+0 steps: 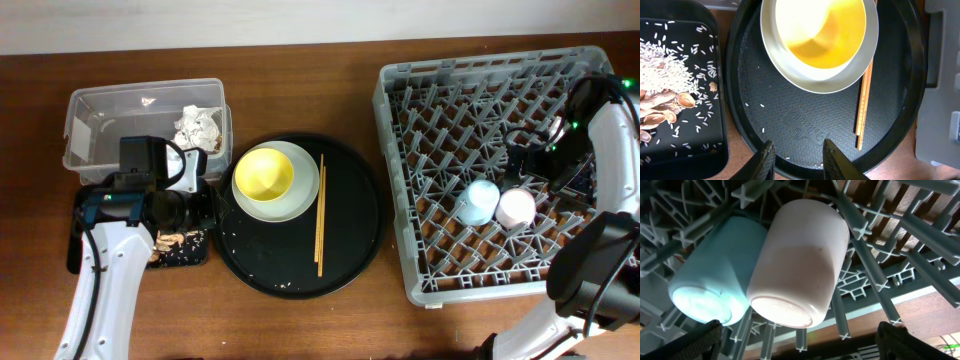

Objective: Sort waste into correct bins and load items into the dishwasher rack

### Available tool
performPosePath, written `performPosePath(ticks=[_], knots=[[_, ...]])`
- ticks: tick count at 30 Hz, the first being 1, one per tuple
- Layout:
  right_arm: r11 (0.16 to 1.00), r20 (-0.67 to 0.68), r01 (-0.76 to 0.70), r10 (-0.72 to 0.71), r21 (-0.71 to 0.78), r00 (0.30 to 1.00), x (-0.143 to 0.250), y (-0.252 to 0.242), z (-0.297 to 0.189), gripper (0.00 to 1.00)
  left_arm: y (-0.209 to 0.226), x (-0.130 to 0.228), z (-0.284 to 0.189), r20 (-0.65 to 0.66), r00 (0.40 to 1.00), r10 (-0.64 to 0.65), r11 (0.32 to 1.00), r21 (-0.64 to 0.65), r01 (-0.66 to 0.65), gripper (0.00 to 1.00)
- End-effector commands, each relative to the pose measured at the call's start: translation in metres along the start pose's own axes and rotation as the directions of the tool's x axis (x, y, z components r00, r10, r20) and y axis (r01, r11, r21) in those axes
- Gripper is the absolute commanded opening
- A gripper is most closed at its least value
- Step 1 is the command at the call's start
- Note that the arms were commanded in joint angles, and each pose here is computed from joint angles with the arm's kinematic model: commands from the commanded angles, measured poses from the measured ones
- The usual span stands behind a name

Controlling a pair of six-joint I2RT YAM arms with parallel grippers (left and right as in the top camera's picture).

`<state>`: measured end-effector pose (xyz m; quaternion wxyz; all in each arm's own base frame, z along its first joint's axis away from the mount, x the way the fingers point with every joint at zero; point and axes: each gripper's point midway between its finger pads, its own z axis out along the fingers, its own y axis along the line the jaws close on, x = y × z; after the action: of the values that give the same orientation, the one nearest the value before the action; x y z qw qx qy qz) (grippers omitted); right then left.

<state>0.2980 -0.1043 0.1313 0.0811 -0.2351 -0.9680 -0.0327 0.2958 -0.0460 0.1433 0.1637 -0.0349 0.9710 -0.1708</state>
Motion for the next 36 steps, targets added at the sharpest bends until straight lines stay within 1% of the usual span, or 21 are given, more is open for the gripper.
performPosePath(ticks=[1, 3, 5, 12, 14, 16, 17, 18, 19, 23, 29, 34, 36], knots=[[0.995, 0.026, -0.095, 0.096, -0.015, 0.995, 0.003, 0.002, -0.004, 0.99, 0.001, -0.001, -0.004, 0.015, 1.0, 0.021, 1.0, -0.007, -0.021, 0.31], [0.988, 0.041, -0.155, 0.156, -0.019, 0.987, -0.001, 0.002, -0.004, 0.99, 0.001, 0.0, -0.004, 0.012, 1.0, 0.02, 1.0, -0.007, -0.019, 0.31], [0.983, 0.049, -0.181, 0.182, -0.024, 0.982, -0.004, 0.002, -0.004, 0.99, 0.001, 0.0, -0.004, 0.011, 1.0, 0.019, 1.0, -0.007, -0.019, 0.31], [0.982, 0.038, -0.188, 0.189, -0.013, 0.981, -0.002, 0.017, 0.019, 0.99, 0.001, 0.0, -0.004, 0.012, 1.0, 0.02, 1.0, -0.007, -0.02, 0.31], [0.976, 0.039, -0.215, 0.216, -0.01, 0.976, -0.004, 0.017, 0.029, 1.0, 0.001, 0.0, -0.004, 0.012, 1.0, 0.02, 1.0, -0.007, -0.02, 0.31], [0.977, 0.043, -0.215, 0.215, -0.011, 0.976, -0.004, 0.017, 0.03, 0.93, 0.001, 0.0, -0.004, 0.012, 1.0, 0.02, 1.0, -0.007, -0.02, 0.31], [0.977, 0.043, -0.215, 0.215, -0.01, 0.976, -0.004, 0.017, 0.03, 0.92, 0.001, 0.0, -0.004, 0.012, 1.0, 0.02, 1.0, -0.007, -0.02, 0.31], [0.976, 0.047, -0.216, 0.215, 0.005, 0.975, -0.004, 0.014, 0.03, 0.89, 0.001, 0.0, -0.004, 0.012, 1.0, 0.02, 1.0, -0.007, -0.02, 0.31], [0.971, 0.052, -0.239, 0.238, 0.023, 0.97, -0.004, 0.01, 0.03, 0.88, 0.001, 0.0, -0.004, 0.012, 1.0, 0.02, 1.0, -0.007, -0.02, 0.31], [0.959, 0.053, -0.282, 0.281, 0.025, 0.958, -0.004, 0.005, 0.029, 0.88, 0.001, 0.0, -0.004, 0.012, 1.0, 0.02, 1.0, -0.007, -0.019, 0.31], [0.93, 0.043, -0.365, 0.363, 0.037, 0.931, -0.003, -0.018, 0.028, 0.89, 0.001, 0.0, -0.004, 0.012, 1.0, 0.02, 1.0, -0.007, -0.019, 0.31], [0.932, 0.038, -0.362, 0.36, 0.039, 0.932, -0.002, -0.019, 0.028, 0.88, 0.001, 0.0, -0.004, 0.012, 1.0, 0.02, 1.0, -0.007, -0.019, 0.31], [0.933, 0.036, -0.358, 0.357, 0.041, 0.933, -0.001, -0.019, 0.028, 0.85, 0.001, 0.0, -0.004, 0.012, 1.0, 0.02, 1.0, -0.007, -0.019, 0.31]])
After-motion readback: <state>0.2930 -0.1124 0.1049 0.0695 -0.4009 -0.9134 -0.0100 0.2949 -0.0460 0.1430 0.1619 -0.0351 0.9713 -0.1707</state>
